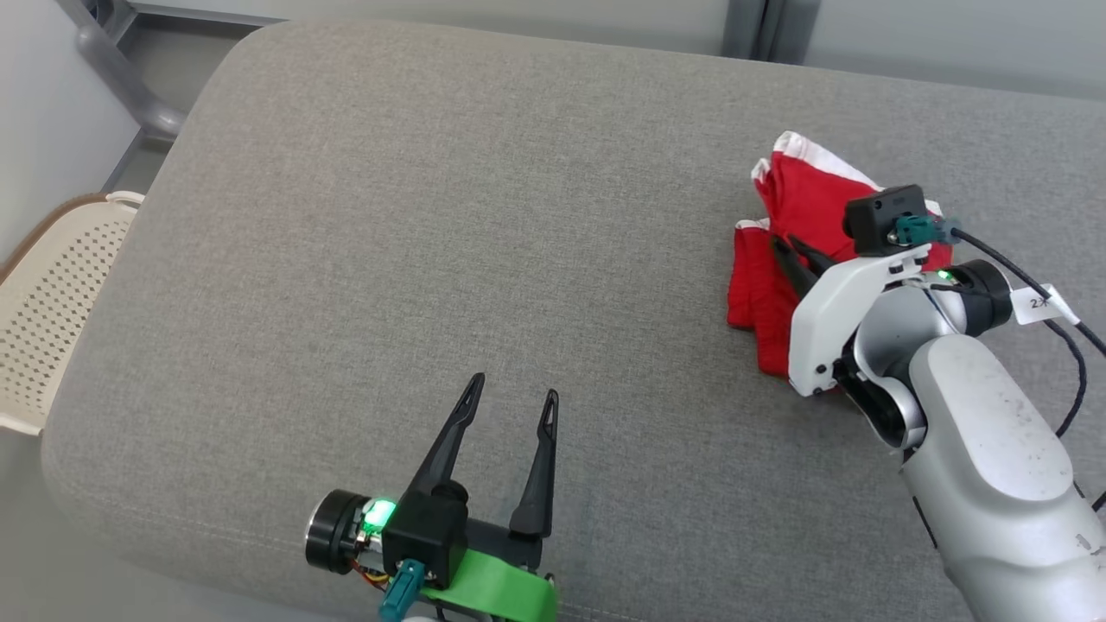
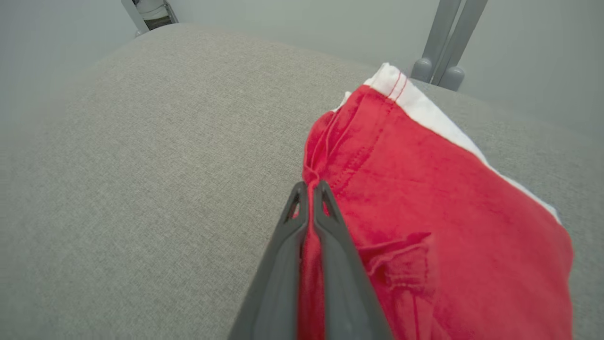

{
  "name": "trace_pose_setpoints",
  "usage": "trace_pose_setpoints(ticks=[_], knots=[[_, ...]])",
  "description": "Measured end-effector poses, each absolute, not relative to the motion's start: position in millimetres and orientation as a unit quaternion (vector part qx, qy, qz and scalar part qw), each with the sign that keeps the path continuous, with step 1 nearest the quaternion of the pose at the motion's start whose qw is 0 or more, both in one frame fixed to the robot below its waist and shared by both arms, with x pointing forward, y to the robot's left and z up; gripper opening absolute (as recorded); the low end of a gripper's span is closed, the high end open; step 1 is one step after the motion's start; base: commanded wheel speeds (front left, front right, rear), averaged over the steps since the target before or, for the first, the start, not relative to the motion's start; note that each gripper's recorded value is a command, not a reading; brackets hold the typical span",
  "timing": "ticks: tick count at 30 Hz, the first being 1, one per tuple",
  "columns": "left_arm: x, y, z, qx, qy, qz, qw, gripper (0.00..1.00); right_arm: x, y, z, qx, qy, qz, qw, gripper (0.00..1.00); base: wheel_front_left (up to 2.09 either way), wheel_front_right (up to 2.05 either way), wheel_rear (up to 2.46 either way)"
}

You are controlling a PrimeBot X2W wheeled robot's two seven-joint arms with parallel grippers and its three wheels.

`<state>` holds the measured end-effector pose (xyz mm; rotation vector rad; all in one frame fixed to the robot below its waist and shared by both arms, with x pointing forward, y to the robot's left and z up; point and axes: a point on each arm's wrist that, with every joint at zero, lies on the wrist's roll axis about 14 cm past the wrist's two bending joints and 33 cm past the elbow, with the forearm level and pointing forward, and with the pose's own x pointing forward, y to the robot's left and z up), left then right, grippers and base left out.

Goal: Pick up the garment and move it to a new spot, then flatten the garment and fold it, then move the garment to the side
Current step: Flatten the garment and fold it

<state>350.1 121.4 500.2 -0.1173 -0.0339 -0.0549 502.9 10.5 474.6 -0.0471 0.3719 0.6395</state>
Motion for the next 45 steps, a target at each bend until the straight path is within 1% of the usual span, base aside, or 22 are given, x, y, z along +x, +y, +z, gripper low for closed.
trace_pose_setpoints(ticks=[3, 4, 5, 7, 10, 15, 18, 20, 22, 26, 27, 28, 29, 30, 34, 38, 41, 45], knots=[[351.1, 123.7, 498.3, -0.060, -0.013, -0.022, 0.998, 1.00, 496.5, 23.9, 463.0, -0.015, 0.197, 0.327, 0.924, 0.00, 0.00, 0.00, 0.00], [350.9, 124.0, 497.2, -0.060, -0.011, -0.021, 0.998, 1.00, 493.7, 29.9, 461.1, -0.007, 0.200, 0.333, 0.921, 0.46, 0.00, 0.00, 0.00], [350.8, 124.1, 496.1, -0.060, -0.009, -0.021, 0.998, 1.00, 492.2, 35.3, 461.9, 0.005, 0.197, 0.338, 0.920, 1.00, 0.00, 0.00, 0.00], [350.6, 124.4, 494.9, -0.060, -0.008, -0.020, 0.998, 1.00, 487.9, 45.0, 466.1, 0.025, 0.192, 0.348, 0.917, 1.00, 0.00, 0.00, 0.00], [351.0, 124.3, 495.6, -0.060, -0.009, -0.020, 0.998, 1.00, 490.5, 46.5, 486.6, 0.053, 0.153, 0.350, 0.923, 1.00, 0.00, 0.00, 0.00], [352.6, 120.4, 501.3, -0.056, -0.020, -0.029, 0.998, 1.00, 508.3, 2.7, 525.6, 0.067, 0.065, 0.303, 0.948, 1.00, 0.00, 0.00, 0.00], [351.6, 116.5, 501.8, -0.054, -0.022, -0.038, 0.998, 1.00, 509.3, -32.8, 528.4, 0.061, 0.043, 0.265, 0.961, 1.00, 0.00, 0.00, 0.00], [351.2, 114.0, 501.9, -0.053, -0.023, -0.043, 0.997, 1.00, 506.3, -53.9, 524.3, 0.060, 0.040, 0.242, 0.968, 1.00, 0.00, 0.00, 0.00], [351.3, 109.5, 503.3, -0.053, -0.025, -0.052, 0.997, 1.00, 500.0, -72.2, 514.5, 0.067, 0.053, 0.221, 0.972, 1.00, 0.00, 0.00, 0.00], [350.2, 98.6, 507.9, -0.055, -0.033, -0.073, 0.995, 1.00, 487.8, -91.7, 498.4, 0.122, 0.096, 0.194, 0.969, 1.00, 0.00, 0.00, 0.00], [350.0, 97.3, 509.3, -0.054, -0.035, -0.076, 0.995, 1.00, 486.5, -93.3, 498.1, 0.132, 0.102, 0.193, 0.967, 0.94, 0.00, 0.00, 0.00], [349.4, 95.1, 511.0, -0.055, -0.038, -0.081, 0.995, 1.00, 485.7, -96.4, 497.5, 0.142, 0.110, 0.192, 0.965, 0.49, 0.00, 0.00, 0.00], [348.9, 94.2, 512.6, -0.055, -0.040, -0.083, 0.994, 1.00, 485.8, -98.7, 497.4, 0.140, 0.115, 0.195, 0.964, 0.34, 0.00, 0.00, 0.00], [348.5, 94.6, 513.2, -0.055, -0.041, -0.082, 0.994, 1.00, 486.4, -100.5, 497.4, 0.136, 0.119, 0.198, 0.963, 0.00, 0.00, 0.00, 0.00], [346.7, 100.8, 512.1, -0.055, -0.039, -0.071, 0.995, 1.00, 493.6, -99.9, 495.7, 0.117, 0.128, 0.213, 0.961, 0.00, 0.00, 0.00, 0.00], [345.2, 107.1, 506.7, -0.057, -0.030, -0.060, 0.996, 1.00, 500.5, -67.5, 496.2, 0.081, 0.110, 0.262, 0.955, 0.00, 0.00, 0.00, 0.00], [345.7, 110.9, 503.8, -0.057, -0.025, -0.053, 0.997, 1.00, 500.5, -44.9, 480.4, 0.046, 0.117, 0.295, 0.947, 0.00, 0.00, 0.00, 0.00], [348.4, 117.3, 501.7, -0.055, -0.021, -0.043, 0.997, 1.00, 502.7, -24.6, 454.7, 0.014, 0.136, 0.319, 0.938, 0.00, 0.00, 0.00, 0.00]])
